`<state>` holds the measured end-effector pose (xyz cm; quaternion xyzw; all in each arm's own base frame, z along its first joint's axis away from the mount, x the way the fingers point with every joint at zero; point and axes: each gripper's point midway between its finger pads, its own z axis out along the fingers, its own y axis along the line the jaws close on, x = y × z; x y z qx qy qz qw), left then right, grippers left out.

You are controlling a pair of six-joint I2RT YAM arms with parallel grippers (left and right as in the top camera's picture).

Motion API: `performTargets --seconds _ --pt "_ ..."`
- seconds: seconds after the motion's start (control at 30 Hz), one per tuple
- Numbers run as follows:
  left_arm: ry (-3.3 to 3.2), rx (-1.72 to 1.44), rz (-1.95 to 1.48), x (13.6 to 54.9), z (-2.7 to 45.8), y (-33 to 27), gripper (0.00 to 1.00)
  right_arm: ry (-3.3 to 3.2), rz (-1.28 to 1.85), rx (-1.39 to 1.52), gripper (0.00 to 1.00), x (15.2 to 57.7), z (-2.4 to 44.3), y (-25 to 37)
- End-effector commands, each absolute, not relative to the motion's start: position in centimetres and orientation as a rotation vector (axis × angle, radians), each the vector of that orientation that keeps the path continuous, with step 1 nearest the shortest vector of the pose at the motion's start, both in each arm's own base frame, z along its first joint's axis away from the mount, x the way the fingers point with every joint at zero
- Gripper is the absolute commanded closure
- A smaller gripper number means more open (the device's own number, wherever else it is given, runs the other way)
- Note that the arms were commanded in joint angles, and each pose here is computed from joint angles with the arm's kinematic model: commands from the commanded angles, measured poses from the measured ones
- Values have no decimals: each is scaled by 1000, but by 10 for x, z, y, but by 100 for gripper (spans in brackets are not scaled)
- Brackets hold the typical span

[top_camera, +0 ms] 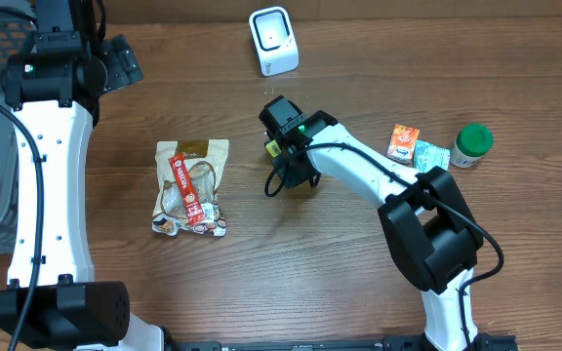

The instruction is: Scan the item barcode

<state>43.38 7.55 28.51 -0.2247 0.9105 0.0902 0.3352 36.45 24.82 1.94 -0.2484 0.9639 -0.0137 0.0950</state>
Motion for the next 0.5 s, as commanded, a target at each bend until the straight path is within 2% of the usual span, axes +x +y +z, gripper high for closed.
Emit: performTargets --seconds 0.0,0.17,0.3,0.47 --pt "2366 -606 244 436 285 77 0 2905 -4 -749 76 356 5 250" --pt "2366 -606 244 436 285 77 0 2916 -7 -752 74 354 4 248" --pt "2366 -606 244 436 285 77 0 2924 -12 -755 67 352 4 247" --pt "2366 -606 244 436 285 77 0 2921 -11 -767 67 350 4 251"
